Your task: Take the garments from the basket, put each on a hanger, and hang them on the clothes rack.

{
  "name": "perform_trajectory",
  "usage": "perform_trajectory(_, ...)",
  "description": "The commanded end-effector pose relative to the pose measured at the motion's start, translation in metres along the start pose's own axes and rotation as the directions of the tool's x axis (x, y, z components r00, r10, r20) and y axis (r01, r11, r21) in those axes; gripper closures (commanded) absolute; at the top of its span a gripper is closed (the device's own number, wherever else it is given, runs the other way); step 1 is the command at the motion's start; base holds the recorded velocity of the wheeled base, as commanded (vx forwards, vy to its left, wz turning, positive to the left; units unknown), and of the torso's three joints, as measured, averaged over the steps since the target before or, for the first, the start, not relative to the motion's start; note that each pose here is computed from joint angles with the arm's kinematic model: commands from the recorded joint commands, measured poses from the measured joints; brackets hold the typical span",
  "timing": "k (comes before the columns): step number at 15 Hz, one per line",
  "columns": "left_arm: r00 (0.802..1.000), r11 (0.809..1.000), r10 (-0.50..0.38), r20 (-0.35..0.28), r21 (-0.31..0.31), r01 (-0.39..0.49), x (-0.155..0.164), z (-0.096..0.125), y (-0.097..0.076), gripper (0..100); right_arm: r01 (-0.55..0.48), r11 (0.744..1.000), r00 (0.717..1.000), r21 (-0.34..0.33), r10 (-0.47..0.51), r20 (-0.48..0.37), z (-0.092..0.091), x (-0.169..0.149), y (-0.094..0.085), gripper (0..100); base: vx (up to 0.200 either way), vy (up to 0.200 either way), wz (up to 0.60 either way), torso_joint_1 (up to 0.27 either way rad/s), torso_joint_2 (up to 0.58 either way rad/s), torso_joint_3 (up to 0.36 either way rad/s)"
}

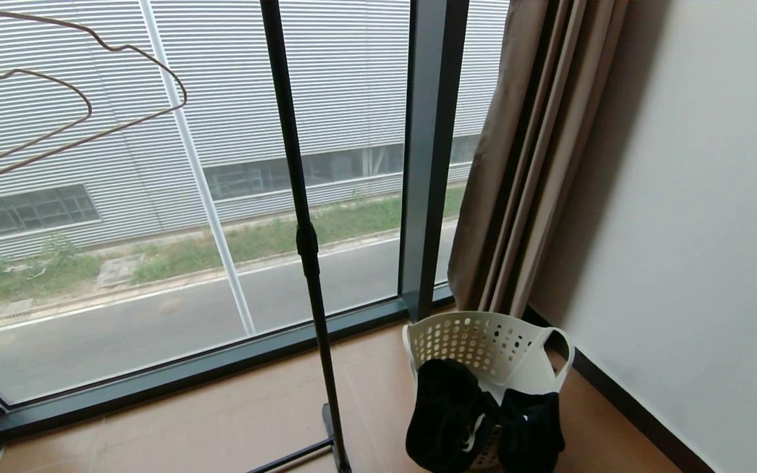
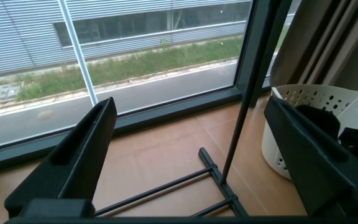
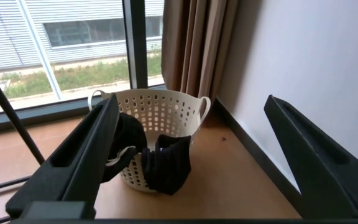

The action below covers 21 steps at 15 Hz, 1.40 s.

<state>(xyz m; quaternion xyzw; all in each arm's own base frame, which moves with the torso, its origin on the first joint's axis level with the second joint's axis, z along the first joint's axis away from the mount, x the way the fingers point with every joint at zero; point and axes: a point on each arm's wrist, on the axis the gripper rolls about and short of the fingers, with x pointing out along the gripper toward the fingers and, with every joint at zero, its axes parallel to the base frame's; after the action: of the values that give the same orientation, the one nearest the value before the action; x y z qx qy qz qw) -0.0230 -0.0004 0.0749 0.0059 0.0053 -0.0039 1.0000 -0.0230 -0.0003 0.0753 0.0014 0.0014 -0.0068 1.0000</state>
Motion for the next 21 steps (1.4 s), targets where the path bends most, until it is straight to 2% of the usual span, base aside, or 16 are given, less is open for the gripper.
perform_trajectory(1,1.0,1.0,0.0,0.0,0.0,0.0,0.0,0.0,0.0,0,0.0,1.0,1.0,0.0,0.0,-0.002,-0.0001,0.0001,0.0,0,0.0,0.0,0.0,0.002,0.0,-0.168)
perform_trajectory(21,1.0,1.0,0.002,0.0,-0.001,-0.002,0.0,0.0,0.0,0,0.002,1.0,1.0,-0.003,-0.002,-0.003,-0.0005,0.0002,0.0,0,0.0,0.0,0.0,0.003,0.0,-0.198)
